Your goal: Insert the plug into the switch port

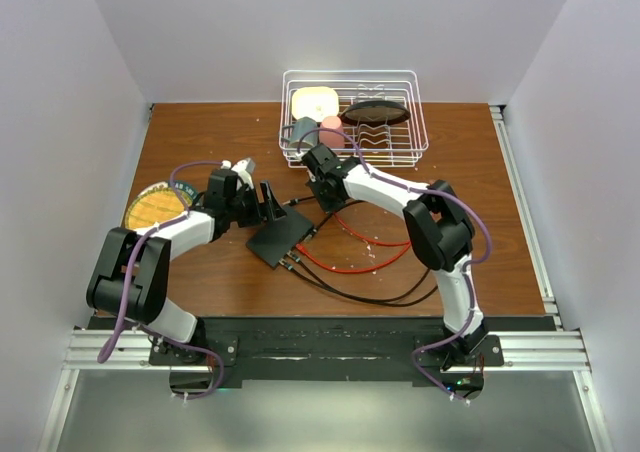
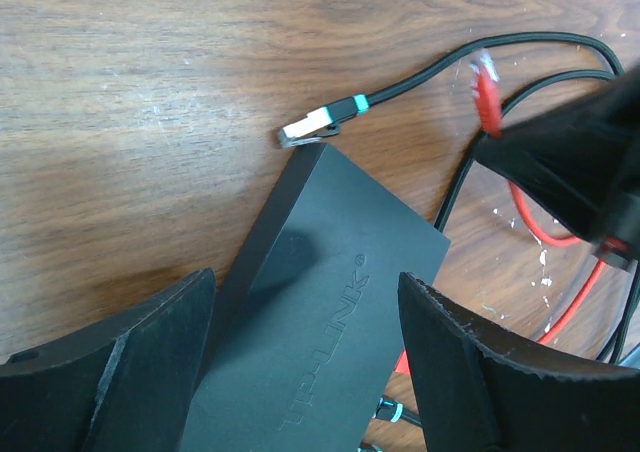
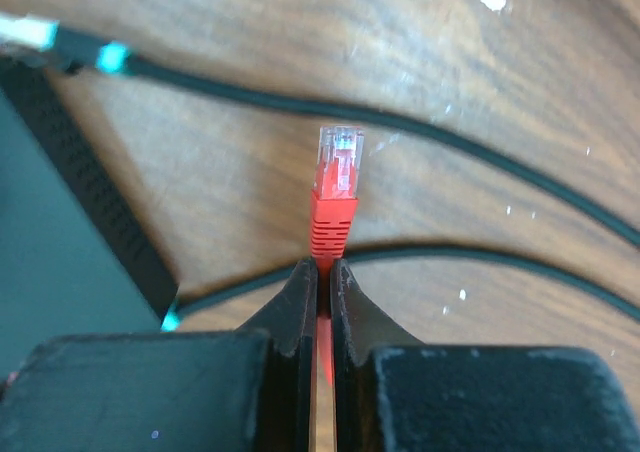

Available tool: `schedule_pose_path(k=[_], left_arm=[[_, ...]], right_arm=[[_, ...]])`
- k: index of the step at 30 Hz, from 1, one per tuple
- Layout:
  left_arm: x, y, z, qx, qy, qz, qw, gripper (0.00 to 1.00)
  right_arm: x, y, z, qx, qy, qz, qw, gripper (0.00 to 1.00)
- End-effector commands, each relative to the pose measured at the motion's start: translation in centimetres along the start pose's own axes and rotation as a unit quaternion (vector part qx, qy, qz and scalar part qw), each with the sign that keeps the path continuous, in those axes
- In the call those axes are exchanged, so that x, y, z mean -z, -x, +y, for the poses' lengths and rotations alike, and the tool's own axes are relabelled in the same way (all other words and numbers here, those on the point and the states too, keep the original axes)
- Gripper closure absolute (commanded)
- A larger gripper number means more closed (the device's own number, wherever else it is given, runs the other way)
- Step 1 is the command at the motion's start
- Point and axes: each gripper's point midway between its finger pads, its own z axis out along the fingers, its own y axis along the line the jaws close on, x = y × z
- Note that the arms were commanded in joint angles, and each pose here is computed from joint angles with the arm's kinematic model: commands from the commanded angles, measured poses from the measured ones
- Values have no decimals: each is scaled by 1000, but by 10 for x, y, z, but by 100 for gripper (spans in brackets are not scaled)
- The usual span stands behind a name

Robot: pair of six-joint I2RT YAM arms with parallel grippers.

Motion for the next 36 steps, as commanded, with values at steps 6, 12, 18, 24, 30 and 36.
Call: schedule_pose_path(k=[6,12,18,24,30,36], left_arm=[[10,5,-10,-19,-17,-9,1000,22],[8,2,-7,-18,-15,-4,1000,22],[5,1,-6,-17,-13,-1,1000,22],[5,-1,-6,-17,-15,2,1000,22],[8,1,-9,-19,-19,-4,1000,22],[10,-1,-11,-21,-26,-4,999,22]], right_arm=[[-34,-12,-30,-15,-54,36,998,100],[-27,-57,-65,-33,-119,99,987,100],[-12,-96,-122,-118,-174,136,968,100],[5,-118,-183,-201,-224,144,943,100],[16,-105,-208,-222,-255,117,934,100],[57,-54,-198,-215,-228,16,949,100]])
